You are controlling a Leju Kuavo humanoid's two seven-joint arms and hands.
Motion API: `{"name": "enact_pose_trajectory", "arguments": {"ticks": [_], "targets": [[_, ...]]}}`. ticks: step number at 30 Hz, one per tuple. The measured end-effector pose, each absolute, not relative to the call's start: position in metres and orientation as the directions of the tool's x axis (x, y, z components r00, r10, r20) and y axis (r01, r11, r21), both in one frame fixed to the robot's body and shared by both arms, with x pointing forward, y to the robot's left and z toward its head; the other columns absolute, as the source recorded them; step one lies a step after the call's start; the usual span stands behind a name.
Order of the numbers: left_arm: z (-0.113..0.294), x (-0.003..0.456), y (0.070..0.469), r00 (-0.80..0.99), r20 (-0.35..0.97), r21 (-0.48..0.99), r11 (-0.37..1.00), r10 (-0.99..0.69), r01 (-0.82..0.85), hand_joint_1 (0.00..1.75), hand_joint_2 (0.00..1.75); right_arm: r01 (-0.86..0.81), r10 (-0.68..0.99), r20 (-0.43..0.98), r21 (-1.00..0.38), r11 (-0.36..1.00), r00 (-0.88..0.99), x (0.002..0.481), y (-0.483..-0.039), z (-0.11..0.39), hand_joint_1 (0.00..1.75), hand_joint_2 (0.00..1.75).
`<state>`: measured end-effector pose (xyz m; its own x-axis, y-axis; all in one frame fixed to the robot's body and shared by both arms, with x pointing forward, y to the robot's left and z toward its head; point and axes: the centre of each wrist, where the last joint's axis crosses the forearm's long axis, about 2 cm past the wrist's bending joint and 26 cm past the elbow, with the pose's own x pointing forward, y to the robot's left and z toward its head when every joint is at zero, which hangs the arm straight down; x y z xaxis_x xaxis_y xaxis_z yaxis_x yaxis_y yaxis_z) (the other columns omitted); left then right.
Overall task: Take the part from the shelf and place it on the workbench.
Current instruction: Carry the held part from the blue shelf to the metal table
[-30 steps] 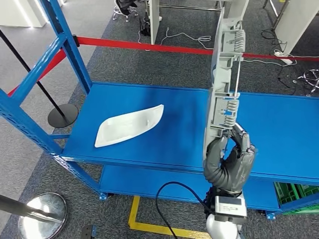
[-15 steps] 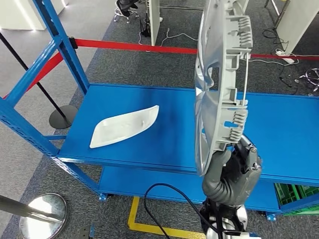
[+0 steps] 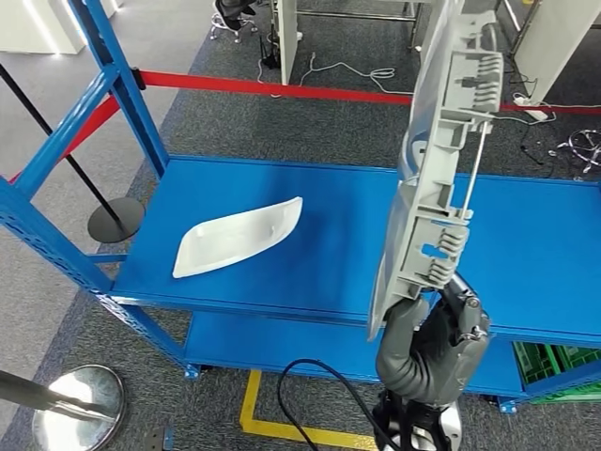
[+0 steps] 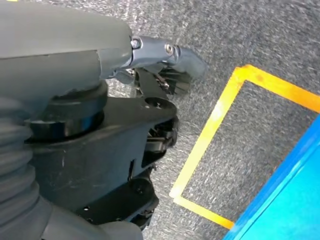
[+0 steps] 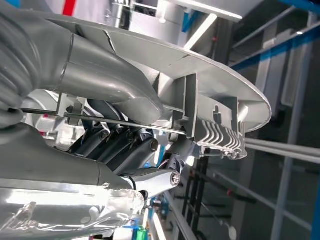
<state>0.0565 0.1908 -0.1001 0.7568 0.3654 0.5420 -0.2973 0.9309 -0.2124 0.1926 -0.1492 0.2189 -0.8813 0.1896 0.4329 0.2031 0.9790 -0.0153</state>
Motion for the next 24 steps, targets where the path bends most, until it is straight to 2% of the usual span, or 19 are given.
{"name": "enact_pose_trajectory", "arguments": {"ticks": [24], "targets": [[-0.1003,0.055,0.1909,0.764,0.531,-0.211,0.931,0.365,-0.298,0.0,1.75,0.189,0.185,0.446,-0.034,0.981,-0.876,0.1894,-0.1498,0.2148,1.75,1.75]]}}
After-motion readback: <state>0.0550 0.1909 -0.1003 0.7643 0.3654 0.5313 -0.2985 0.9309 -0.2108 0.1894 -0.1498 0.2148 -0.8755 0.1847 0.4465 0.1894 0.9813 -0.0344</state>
